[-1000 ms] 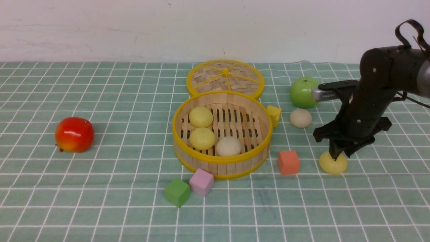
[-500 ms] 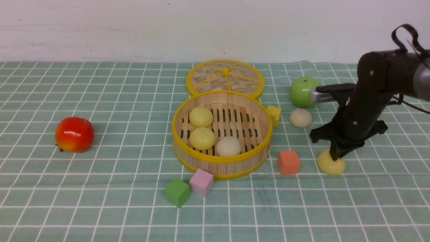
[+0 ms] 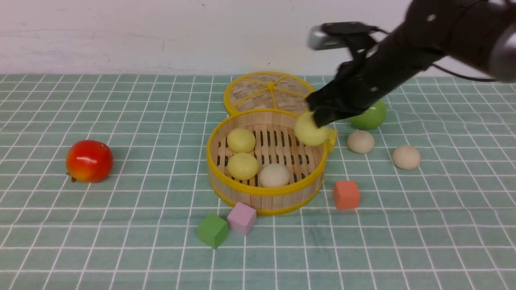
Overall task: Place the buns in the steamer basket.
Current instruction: Use the right arm to put the steamed stuffed bun into the steamer
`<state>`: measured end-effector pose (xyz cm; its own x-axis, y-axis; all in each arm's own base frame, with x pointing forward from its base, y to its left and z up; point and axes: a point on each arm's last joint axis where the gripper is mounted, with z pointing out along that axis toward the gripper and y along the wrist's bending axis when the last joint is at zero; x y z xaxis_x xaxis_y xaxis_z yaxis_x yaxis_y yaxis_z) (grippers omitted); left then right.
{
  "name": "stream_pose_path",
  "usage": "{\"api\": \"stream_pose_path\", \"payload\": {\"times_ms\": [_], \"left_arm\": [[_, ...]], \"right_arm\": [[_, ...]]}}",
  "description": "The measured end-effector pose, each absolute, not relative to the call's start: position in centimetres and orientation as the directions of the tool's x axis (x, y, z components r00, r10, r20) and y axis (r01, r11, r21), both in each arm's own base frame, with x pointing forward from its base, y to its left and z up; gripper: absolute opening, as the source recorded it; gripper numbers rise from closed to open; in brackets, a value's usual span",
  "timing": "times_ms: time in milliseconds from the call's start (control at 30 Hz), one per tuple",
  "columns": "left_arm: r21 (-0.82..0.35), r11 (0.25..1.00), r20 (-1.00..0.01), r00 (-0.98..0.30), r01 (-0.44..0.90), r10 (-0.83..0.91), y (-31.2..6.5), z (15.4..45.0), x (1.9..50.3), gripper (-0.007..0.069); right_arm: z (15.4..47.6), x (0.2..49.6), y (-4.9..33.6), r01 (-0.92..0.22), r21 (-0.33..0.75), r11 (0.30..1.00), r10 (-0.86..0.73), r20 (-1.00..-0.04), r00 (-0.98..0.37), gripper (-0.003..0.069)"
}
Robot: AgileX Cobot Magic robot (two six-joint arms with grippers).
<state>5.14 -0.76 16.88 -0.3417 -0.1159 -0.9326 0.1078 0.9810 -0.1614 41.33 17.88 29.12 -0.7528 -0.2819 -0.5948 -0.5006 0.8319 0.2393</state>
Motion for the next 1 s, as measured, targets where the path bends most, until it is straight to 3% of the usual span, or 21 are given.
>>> {"api": "stream_pose_path", "payload": {"times_ms": [467,833,1000], "left_arm": [[-0.162,0.981,-0.933,-0.342,0.108,-0.116,-0.8,16.9,5.1,0.0227],[-0.162,0.981,-0.932,-0.342,0.107,-0.117,-0.8,16.9,5.1,0.0237],[-0.162,0.981,-0.932,-0.342,0.107,-0.117,-0.8,16.9,5.1,0.0237]], "right_arm": [[21.9,44.1,19.2,-0.470,0.231,0.852,-0.281,-0.554,-0.783,0.0001],[21.2,44.2,19.0,-0.479,0.200,0.854,-0.316,-0.533,-0.785,0.0024],[21.2,44.2,18.8,-0.419,0.239,0.876,-0.255,-0.508,-0.823,0.0065]]}}
